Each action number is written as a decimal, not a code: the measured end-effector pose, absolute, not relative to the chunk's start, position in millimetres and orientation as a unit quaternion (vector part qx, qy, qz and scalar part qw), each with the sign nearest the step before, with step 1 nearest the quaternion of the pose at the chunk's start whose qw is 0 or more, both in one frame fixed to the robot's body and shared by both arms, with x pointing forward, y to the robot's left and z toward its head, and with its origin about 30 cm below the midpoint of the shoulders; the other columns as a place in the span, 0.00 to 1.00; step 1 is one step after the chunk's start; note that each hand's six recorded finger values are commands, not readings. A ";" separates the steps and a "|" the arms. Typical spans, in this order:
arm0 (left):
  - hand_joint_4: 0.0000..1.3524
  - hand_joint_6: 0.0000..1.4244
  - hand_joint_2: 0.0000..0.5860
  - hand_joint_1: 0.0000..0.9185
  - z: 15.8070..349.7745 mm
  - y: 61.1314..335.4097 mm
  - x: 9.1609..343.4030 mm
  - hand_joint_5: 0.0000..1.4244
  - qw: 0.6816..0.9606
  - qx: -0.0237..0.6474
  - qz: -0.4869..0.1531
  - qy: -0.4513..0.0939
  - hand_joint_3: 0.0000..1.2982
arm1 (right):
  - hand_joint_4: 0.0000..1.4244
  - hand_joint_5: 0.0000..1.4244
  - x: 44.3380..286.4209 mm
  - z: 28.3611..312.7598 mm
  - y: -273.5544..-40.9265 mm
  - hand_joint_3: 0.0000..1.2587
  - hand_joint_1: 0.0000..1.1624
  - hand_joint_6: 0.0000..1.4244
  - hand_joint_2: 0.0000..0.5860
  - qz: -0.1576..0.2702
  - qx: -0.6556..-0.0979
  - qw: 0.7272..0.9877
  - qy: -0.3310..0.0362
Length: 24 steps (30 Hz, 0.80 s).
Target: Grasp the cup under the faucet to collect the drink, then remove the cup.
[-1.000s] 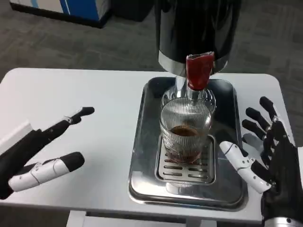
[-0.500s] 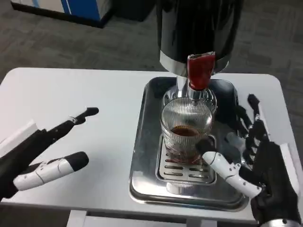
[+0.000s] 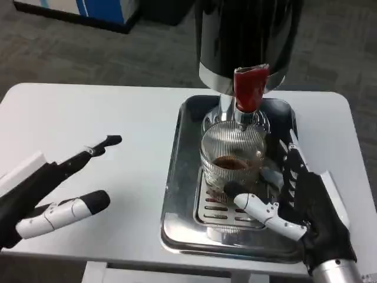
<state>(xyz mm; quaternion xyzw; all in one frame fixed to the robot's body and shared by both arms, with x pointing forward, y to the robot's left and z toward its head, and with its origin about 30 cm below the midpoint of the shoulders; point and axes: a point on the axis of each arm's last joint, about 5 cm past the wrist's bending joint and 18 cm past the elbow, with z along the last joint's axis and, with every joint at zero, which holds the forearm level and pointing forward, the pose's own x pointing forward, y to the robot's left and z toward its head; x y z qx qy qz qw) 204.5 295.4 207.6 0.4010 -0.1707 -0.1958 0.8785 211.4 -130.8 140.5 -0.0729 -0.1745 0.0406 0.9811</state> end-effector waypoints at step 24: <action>0.00 0.00 0.07 0.00 207.9 297.1 205.4 0.03 0.881 0.401 -0.190 -0.165 0.07 | 0.01 0.00 241.3 141.6 -126.2 0.00 0.65 0.07 0.22 0.053 -0.121 0.971 -0.200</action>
